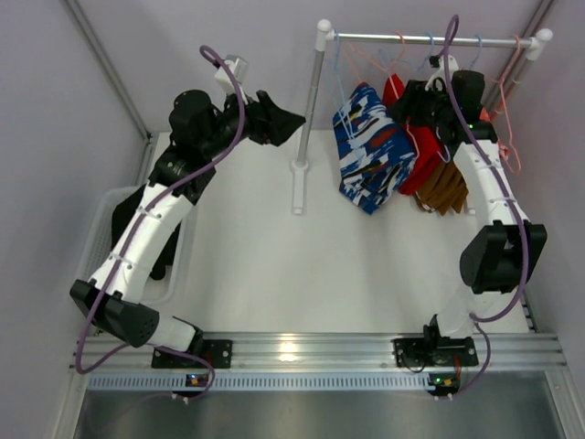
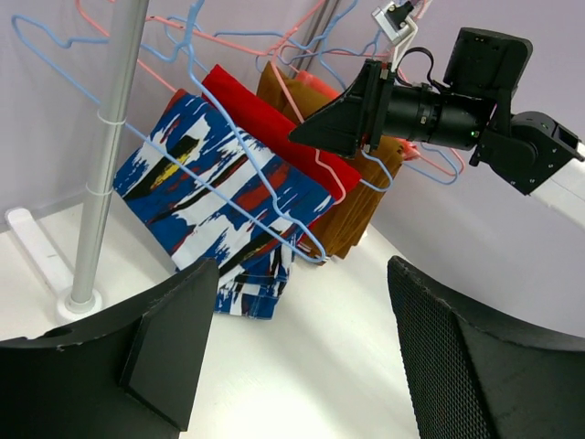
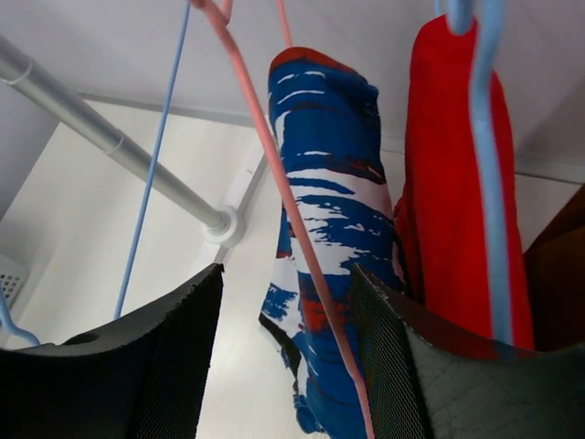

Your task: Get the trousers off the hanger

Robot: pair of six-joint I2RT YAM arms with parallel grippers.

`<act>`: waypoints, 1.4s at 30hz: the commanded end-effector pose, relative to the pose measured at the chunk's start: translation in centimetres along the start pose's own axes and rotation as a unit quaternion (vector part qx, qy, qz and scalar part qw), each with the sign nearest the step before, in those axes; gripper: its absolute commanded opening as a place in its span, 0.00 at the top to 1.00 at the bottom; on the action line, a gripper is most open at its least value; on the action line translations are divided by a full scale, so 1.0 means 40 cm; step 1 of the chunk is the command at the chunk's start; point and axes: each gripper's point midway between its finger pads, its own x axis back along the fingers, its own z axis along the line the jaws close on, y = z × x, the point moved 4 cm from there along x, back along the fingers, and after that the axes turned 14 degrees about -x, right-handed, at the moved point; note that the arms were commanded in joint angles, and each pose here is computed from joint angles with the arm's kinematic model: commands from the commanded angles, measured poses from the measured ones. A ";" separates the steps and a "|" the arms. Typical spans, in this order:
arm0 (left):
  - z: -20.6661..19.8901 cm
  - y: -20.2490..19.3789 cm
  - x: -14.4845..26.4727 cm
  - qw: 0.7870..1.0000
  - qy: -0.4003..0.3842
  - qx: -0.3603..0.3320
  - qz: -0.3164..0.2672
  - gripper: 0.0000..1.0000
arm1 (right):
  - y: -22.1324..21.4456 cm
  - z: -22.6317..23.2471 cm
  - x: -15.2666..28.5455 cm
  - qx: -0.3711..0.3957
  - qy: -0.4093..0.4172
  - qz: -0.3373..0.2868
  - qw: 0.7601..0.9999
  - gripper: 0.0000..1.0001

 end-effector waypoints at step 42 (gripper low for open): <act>-0.005 -0.002 0.065 1.000 0.024 -0.017 0.001 0.19 | -0.033 0.218 -0.068 -0.204 0.241 0.078 0.946 0.93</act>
